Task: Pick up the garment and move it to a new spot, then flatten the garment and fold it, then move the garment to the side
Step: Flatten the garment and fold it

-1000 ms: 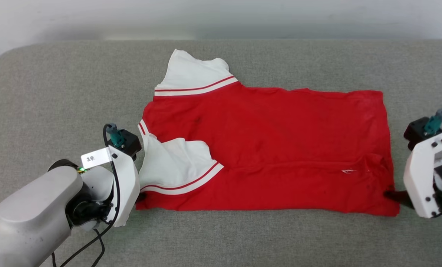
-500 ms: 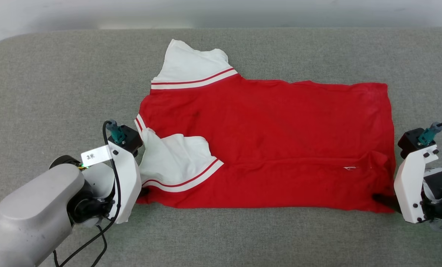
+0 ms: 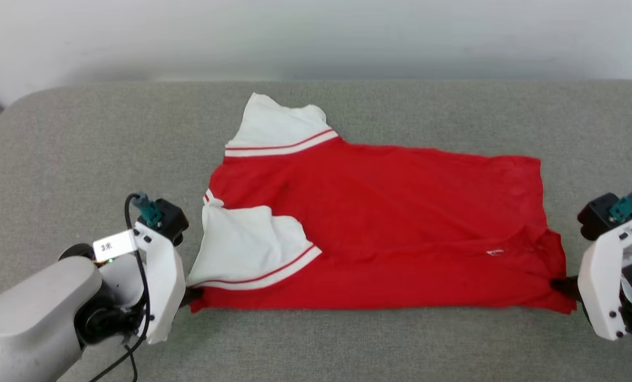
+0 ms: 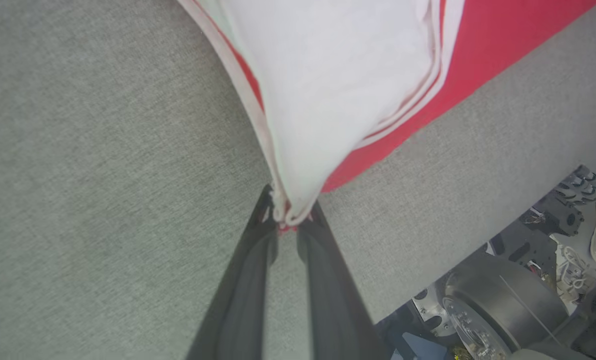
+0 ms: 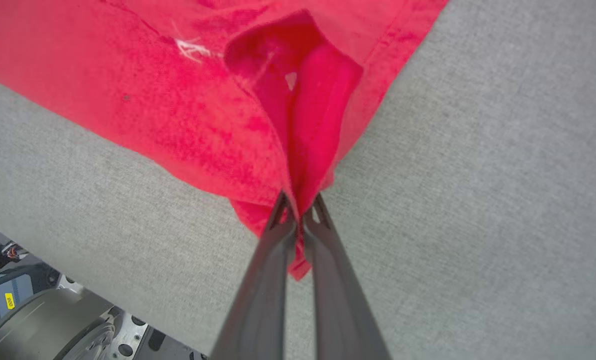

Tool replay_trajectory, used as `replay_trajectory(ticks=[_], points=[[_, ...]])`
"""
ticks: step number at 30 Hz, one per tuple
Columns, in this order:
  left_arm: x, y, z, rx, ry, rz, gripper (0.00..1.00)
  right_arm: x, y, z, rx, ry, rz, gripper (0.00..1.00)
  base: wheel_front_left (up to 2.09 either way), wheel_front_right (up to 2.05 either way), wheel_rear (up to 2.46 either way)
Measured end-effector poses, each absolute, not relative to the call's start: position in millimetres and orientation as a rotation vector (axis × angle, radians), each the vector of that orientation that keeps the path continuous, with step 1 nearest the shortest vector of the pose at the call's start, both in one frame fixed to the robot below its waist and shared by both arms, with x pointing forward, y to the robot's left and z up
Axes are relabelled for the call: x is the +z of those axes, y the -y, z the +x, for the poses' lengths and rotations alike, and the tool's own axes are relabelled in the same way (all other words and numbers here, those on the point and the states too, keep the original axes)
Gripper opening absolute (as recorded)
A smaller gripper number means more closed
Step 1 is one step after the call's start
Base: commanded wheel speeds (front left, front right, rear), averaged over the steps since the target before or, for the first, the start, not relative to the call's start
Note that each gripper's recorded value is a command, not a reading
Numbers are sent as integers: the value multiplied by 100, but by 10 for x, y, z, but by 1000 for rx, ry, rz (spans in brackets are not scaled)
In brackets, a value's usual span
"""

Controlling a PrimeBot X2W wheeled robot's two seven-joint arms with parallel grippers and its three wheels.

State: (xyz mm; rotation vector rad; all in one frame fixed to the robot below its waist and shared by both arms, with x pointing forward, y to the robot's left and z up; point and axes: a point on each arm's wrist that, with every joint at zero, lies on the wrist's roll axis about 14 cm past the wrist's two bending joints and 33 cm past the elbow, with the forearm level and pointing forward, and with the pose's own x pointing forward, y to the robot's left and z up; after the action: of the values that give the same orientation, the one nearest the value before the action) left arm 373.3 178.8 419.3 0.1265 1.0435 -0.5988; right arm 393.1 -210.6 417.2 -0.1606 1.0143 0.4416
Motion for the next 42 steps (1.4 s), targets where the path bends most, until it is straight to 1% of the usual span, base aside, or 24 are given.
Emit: replay_trajectory(ticks=[6, 13, 18, 23, 24, 25, 26, 27, 30, 35, 38, 42], points=[[4210, -1787, 3401, -637, -1061, 127, 0, 4282, 2193, 3671, 458, -999, -165, 0, 0, 0, 0], [4054, -1691, 3067, -664, -1119, 80, 0, 4103, 2326, 3339, 445, -1087, -143, 0, 0, 0, 0], [3865, -1678, 2972, -648, -1179, 39, 0, 3880, 2303, 3237, 434, -1151, -118, 0, 0, 0, 0], [3733, -1708, 2984, -613, -1204, 7, 0, 3685, 2285, 3212, 412, -1185, -102, 0, 0, 0, 0], [3728, -1711, 2994, -606, -1197, 3, 33, 3680, 2277, 3222, 410, -1178, -98, 0, 0, 0, 0], [3732, -1714, 3006, -600, -1185, -1, 100, 3687, 2259, 3239, 410, -1164, -90, 19, 0, 0, 0], [3746, -1713, 3020, -598, -1172, -5, 100, 3699, 2235, 3253, 411, -1147, -82, 50, 0, 0, 0], [3768, -1714, 3033, -597, -1157, -4, 100, 3717, 2212, 3264, 414, -1127, -75, 100, 0, 0, 0], [3859, -1784, 3066, -583, -1113, 13, 100, 3880, 2143, 3388, 424, -1015, -60, 100, 0, 0, 0], [4185, -1923, 3228, -544, -987, 35, 100, 4370, 2128, 3711, 408, -727, -56, 100, 0, 0, 0], [4433, -2038, 3427, -497, -879, 87, 100, 4751, 2146, 3924, 383, -522, -72, 100, 0, 0, 0], [4758, -2114, 3787, -438, -720, 151, 100, 5126, 2155, 4076, 336, -301, -71, 100, 0, 0, 0]])
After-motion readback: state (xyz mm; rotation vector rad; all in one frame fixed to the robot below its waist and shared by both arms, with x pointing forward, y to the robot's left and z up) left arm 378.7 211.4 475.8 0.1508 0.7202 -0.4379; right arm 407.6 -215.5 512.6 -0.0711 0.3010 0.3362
